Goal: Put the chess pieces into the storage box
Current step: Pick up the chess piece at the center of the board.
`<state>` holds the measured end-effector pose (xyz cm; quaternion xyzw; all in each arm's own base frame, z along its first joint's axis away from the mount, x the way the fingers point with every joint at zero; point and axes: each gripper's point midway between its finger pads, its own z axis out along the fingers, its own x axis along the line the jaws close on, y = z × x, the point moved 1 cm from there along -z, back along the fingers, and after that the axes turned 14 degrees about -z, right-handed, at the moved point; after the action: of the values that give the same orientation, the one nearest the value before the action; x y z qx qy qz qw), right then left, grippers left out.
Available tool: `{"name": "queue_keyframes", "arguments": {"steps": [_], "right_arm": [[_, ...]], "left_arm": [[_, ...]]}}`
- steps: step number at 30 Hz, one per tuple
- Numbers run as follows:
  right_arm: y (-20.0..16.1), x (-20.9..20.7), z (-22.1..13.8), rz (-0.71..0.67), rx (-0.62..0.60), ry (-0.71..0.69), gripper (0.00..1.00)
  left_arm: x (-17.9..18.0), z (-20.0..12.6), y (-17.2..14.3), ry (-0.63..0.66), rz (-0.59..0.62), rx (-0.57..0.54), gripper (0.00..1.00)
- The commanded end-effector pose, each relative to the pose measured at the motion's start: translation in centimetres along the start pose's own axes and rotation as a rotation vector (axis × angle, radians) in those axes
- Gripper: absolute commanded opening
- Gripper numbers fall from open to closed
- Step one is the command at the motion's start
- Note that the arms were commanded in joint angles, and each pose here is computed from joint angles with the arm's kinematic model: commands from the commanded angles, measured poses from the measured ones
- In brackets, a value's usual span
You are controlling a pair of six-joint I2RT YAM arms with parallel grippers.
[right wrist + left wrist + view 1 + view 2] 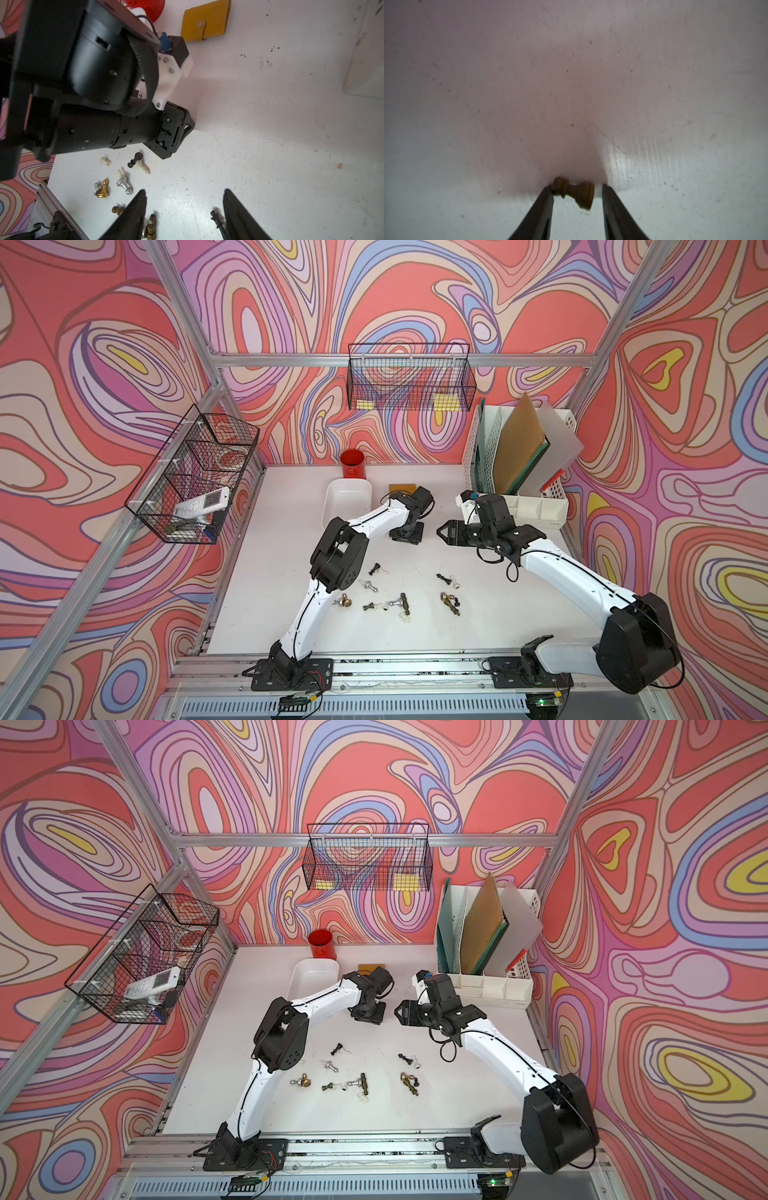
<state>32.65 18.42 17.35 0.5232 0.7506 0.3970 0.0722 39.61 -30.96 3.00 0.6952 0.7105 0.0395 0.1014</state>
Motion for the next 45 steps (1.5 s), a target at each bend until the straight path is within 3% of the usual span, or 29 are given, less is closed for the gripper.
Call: {"name": "queue_keyframes", "arguments": {"steps": [1, 14, 23, 45], "right_arm": [[-0.6, -0.1, 0.2, 0.010, 0.011, 0.002, 0.61], [-0.4, -0.1, 0.1, 0.013, 0.016, -0.001, 0.59], [-0.4, -0.1, -0.1, 0.024, 0.012, -0.004, 0.59], [-0.3, -0.2, -0.6, 0.031, 0.015, -0.020, 0.59]], "left_arm": [[1.6, 3.7, -2.9, 0.077, 0.059, 0.124, 0.46], [1.2, 4.5, -2.4, 0.071, 0.183, 0.130, 0.45], [1.3, 4.7, -1.6, 0.054, 0.185, 0.117, 0.46], [2.5, 5.6, -2.7, 0.097, 0.246, 0.173, 0.33]]}}
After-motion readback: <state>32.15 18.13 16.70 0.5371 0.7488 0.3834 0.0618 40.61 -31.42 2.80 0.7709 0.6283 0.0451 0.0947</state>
